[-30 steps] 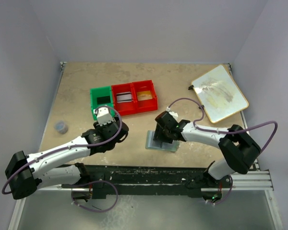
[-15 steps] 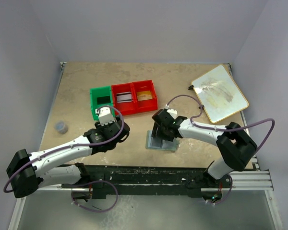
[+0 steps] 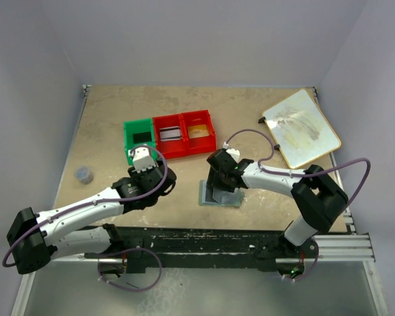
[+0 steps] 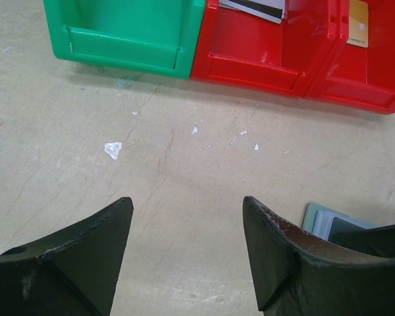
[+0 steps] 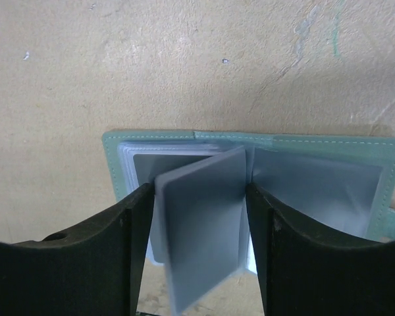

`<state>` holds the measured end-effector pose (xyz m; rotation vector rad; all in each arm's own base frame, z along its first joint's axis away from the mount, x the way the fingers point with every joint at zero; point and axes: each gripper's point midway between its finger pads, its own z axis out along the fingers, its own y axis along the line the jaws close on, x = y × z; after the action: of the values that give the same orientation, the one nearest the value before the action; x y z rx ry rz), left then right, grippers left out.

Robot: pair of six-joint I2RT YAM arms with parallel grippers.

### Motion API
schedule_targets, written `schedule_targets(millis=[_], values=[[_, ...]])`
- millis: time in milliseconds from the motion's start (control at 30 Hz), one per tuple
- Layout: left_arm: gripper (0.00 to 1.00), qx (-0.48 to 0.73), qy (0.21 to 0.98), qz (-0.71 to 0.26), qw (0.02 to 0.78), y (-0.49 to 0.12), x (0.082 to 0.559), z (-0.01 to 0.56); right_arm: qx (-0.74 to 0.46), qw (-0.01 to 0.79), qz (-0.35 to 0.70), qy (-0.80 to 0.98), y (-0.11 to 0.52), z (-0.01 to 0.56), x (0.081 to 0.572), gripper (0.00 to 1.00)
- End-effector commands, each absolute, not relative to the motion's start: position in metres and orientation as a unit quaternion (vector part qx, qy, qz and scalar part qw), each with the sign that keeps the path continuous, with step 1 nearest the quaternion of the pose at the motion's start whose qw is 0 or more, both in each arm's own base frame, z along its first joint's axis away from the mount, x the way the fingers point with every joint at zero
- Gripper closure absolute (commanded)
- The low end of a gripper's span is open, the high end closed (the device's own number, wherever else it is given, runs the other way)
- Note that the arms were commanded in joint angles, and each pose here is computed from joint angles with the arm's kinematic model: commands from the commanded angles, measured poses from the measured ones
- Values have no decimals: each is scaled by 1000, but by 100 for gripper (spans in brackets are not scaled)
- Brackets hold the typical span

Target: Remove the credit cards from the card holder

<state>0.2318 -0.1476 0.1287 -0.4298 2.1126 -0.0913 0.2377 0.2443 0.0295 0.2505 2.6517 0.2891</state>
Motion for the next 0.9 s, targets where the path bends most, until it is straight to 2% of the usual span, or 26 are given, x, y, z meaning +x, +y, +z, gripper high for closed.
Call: schedule_targets(millis=[0, 200, 367, 467, 533, 667, 867], values=[[35, -188, 849, -48, 492, -148, 238, 148, 91, 214, 102, 967, 245, 15, 232, 40], [35, -184, 851, -48, 490, -150, 239, 147, 97, 209, 95, 968, 238, 9, 227, 43], [35, -184, 852, -49, 488, -152, 239, 145, 78, 206, 156, 963, 255, 22, 222, 45], [35, -180, 854, -54, 485, -156, 240, 145, 82, 214, 165, 959, 252, 29, 221, 49], [35, -178, 856, -54, 483, -157, 240, 144, 83, 226, 162, 957, 247, 35, 223, 55], [35, -174, 859, -56, 478, -161, 240, 141, 91, 238, 143, 956, 233, 38, 224, 62], [35, -174, 858, -57, 479, -161, 240, 143, 94, 242, 131, 957, 217, 42, 221, 59]])
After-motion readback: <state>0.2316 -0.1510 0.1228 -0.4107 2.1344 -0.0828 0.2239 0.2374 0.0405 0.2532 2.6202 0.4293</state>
